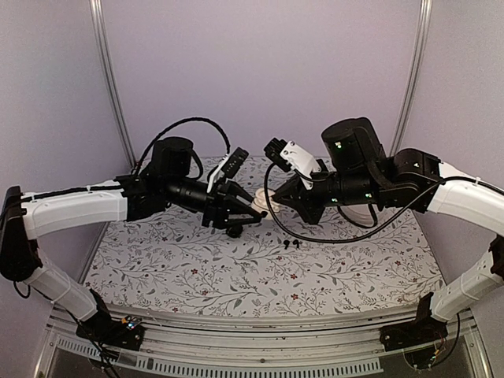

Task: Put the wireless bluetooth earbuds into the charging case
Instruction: Pass from the right arm to the left

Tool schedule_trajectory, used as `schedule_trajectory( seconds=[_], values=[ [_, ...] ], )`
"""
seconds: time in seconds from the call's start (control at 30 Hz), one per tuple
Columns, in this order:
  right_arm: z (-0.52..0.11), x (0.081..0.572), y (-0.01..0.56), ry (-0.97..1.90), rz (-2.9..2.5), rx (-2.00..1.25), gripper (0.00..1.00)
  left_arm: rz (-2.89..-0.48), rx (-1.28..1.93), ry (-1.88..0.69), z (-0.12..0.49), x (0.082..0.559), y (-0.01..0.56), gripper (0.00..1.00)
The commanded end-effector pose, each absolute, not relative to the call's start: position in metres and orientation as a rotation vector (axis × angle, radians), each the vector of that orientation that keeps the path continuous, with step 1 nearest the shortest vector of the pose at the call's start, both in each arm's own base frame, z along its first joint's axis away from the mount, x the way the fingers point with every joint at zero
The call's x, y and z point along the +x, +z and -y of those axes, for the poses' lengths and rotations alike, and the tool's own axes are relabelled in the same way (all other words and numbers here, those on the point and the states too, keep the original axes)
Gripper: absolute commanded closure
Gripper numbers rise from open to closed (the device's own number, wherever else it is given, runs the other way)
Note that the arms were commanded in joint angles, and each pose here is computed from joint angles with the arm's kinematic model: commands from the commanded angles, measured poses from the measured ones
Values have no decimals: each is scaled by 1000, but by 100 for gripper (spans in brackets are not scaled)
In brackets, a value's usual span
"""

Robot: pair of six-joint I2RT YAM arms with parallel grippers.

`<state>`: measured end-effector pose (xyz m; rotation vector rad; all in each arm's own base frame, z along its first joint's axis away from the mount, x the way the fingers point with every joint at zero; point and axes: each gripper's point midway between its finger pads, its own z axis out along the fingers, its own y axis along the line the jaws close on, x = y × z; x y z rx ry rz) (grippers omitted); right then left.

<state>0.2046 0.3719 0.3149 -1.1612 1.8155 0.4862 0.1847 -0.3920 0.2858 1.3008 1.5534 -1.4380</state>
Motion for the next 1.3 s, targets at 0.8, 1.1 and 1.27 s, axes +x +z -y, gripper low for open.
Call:
schedule_trajectory(
  seconds=[0.8, 1.1, 1.27],
  values=[
    [-373, 197, 330, 700, -1802, -1145, 76, -1411, 1295, -1324, 395, 171, 316, 100],
    [-375, 191, 334, 902, -1787, -1076, 43, -1343, 1204, -1240, 387, 176, 309, 100],
    [-375, 182, 337, 992, -1770, -1052, 33, -1414, 1134, -1223, 386, 189, 292, 100]
  ],
)
